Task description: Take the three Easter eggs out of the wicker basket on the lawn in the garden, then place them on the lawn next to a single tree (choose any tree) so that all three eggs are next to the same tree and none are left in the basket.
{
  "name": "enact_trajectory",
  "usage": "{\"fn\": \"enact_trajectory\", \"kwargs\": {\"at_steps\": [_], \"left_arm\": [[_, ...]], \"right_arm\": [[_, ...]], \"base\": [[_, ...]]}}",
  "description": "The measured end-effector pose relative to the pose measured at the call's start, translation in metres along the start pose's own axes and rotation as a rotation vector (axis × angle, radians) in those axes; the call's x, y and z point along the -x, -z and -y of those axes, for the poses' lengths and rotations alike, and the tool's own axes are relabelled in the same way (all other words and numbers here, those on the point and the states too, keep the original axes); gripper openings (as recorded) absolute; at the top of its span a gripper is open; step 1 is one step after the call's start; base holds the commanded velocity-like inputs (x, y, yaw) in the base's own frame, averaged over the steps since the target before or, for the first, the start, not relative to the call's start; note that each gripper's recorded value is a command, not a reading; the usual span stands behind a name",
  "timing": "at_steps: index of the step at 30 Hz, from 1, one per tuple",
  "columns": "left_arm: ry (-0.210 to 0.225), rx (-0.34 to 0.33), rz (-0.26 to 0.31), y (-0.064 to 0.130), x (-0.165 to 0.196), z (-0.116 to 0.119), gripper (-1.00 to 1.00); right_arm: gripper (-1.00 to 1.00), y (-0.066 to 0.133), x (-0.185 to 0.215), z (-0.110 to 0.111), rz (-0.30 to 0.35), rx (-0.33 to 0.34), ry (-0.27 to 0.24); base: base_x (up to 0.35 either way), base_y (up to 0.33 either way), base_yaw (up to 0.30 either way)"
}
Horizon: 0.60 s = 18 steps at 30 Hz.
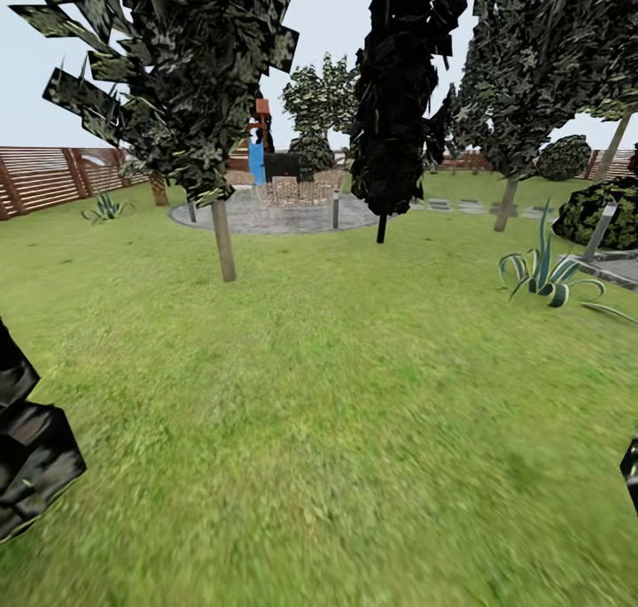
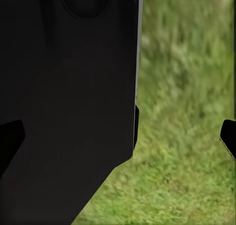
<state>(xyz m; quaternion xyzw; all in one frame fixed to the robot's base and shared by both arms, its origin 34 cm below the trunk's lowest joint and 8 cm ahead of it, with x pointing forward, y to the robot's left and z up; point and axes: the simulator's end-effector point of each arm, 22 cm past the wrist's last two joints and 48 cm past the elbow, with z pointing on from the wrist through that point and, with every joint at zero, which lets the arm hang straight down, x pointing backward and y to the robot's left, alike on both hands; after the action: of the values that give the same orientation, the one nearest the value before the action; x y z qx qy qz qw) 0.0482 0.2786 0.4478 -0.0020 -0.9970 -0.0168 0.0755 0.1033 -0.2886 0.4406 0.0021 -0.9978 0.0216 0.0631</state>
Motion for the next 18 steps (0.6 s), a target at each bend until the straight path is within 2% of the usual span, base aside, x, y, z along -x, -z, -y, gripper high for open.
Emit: {"fn": "enact_trajectory", "kwargs": {"at_steps": [18], "left_arm": [[0.000,0.000,-0.001,0.0000,-0.0003,-0.0001,1.00]], "right_arm": [[1.00,0.0000,-0.0004,0.0000,-0.002,0.000,-0.001]], "base": [[0.329,0.000,0.000]]}}
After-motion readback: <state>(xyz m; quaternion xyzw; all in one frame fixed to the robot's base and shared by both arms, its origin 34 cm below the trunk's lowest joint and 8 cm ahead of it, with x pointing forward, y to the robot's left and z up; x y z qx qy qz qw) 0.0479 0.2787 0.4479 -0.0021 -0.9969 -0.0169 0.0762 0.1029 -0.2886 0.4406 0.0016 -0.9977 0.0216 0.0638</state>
